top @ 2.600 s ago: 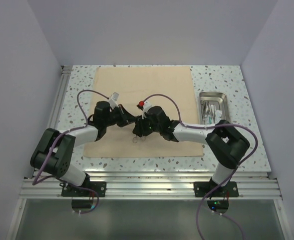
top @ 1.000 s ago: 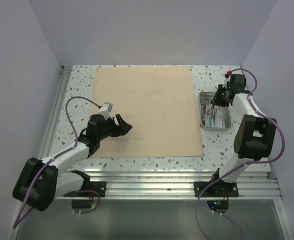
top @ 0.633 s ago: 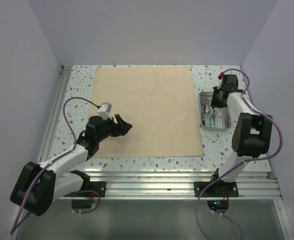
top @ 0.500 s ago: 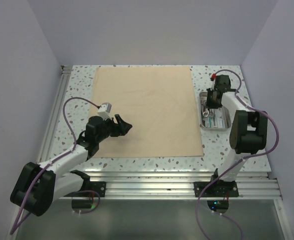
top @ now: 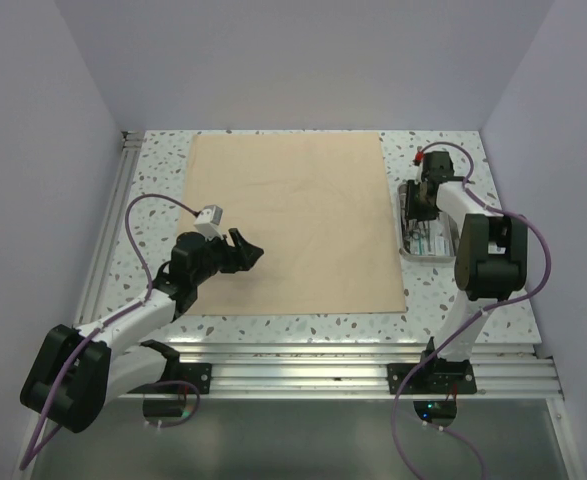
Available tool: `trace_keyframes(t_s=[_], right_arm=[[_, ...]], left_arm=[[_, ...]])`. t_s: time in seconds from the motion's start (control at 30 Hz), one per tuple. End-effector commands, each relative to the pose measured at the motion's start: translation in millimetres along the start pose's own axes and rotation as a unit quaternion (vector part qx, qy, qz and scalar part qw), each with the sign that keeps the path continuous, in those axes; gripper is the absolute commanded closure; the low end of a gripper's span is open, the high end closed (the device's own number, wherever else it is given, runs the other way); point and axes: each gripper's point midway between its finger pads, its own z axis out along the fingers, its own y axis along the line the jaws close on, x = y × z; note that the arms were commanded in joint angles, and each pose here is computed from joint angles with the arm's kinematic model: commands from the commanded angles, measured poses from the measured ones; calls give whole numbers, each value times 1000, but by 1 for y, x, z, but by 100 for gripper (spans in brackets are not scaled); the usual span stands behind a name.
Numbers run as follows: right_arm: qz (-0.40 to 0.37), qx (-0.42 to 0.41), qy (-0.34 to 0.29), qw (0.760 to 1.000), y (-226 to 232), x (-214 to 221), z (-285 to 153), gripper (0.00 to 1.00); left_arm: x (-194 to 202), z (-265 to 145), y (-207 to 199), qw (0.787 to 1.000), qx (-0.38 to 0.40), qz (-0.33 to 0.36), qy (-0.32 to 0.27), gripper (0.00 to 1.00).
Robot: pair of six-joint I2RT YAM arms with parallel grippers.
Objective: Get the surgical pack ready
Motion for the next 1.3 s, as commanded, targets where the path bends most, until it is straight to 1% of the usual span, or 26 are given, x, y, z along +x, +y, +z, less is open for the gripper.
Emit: trace_keyframes(t_s=[0.0,0.17,0.27,0.37,0.47,0.6,0.63,0.67,0.73,0.9,1.1,1.27], right_arm=[[14,5,-37,999,-3,-22,-19,62],[54,15,-84,995,-18,-42,-49,61],[90,45,-94,991,-44,-45,-59,61],[111,60,-89,988,-58,-45,-60,61],[133,74,-75,985,-75,-39,-56,60],[146,82,-64,984,-86,-34,-48,59],[150,85,-63,983,-89,-33,-46,58],[154,86,-67,982,-93,-35,-46,54],[156,95,-67,981,-99,-34,-45,51],[160,107,-55,980,-112,-33,-36,48],[153,129,-31,979,-123,-28,-20,47],[150,122,3,981,-121,-14,1,47]], left_arm=[[-11,0,-4,999,7,22,-25,28],[-12,0,-4,999,7,22,-26,29],[-12,-1,-5,999,8,22,-27,29],[-11,-1,-5,999,7,21,-28,29],[-10,-1,-7,999,8,22,-27,29],[-9,-1,-6,999,7,20,-27,29],[-10,-1,-8,999,9,20,-30,30],[-10,-1,-7,999,8,21,-30,29],[-9,-1,-9,999,10,21,-29,29],[-8,-1,-8,999,8,23,-27,29],[-8,-1,-9,999,11,20,-26,29],[-5,-1,-10,999,14,21,-22,29]])
